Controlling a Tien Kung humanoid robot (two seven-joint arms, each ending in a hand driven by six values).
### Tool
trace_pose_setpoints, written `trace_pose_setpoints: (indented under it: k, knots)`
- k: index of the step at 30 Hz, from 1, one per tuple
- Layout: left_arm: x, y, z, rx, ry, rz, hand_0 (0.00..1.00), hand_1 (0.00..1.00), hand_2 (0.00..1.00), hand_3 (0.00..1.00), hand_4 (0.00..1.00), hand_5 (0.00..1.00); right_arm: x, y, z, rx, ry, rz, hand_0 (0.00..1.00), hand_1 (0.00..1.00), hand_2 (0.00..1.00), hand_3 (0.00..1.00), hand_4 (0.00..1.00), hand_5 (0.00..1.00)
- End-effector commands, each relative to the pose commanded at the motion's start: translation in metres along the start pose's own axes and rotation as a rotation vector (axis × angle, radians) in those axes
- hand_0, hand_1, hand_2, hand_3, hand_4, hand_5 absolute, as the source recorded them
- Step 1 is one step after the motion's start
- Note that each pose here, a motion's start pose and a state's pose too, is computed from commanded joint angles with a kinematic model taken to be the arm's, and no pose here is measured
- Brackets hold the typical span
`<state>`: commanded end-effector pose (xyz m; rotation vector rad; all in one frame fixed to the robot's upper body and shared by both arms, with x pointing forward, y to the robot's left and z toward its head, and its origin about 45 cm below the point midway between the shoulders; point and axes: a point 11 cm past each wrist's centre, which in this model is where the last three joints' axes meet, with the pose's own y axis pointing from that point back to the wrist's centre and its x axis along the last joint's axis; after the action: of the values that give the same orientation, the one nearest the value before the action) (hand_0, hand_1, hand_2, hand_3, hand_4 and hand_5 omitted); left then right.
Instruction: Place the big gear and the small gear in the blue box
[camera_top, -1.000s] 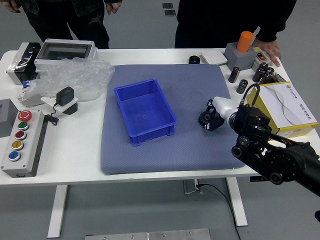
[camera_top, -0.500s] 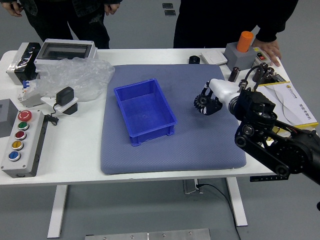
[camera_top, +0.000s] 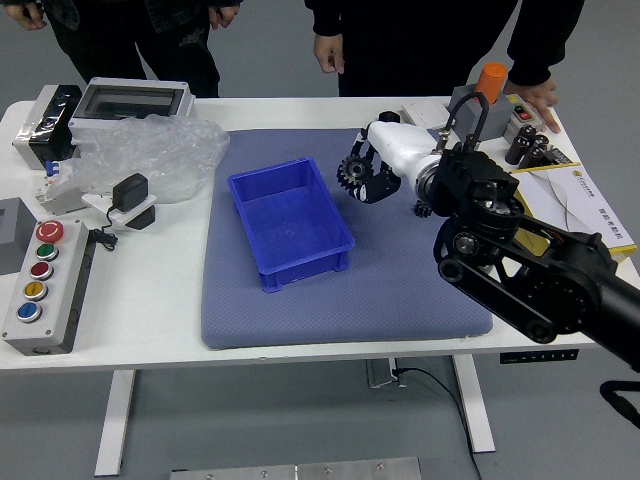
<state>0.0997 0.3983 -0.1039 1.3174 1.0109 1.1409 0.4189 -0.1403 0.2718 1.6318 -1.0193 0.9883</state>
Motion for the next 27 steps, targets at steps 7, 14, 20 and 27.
trace_pose_setpoints:
  k: [7,14,20,27]
  knots:
    - [-0.002,-0.001,-0.001,0.006,-0.01,-0.004,0.814,0.796,0.806,0.837,0.62,0.265,-0.012,-0.005,-0.031,0.044,-0.032,-0.009,0.534,0.442,0.438,0.452,0.809,0.002]
    - [-0.004,-0.001,0.0,0.008,-0.02,-0.008,0.815,0.795,0.806,0.837,0.621,0.265,-0.031,-0.006,-0.052,0.071,-0.063,-0.043,0.562,0.454,0.454,0.475,0.82,0.002]
    - [-0.005,-0.001,0.001,0.009,-0.027,-0.01,0.814,0.795,0.806,0.836,0.621,0.266,-0.042,-0.007,-0.059,0.076,-0.08,-0.086,0.649,0.517,0.601,0.671,0.766,0.196]
    - [-0.004,-0.001,0.001,0.012,-0.028,-0.009,0.814,0.794,0.804,0.837,0.622,0.267,-0.045,-0.009,-0.059,0.072,-0.086,-0.107,0.613,0.552,0.679,0.847,0.832,0.247]
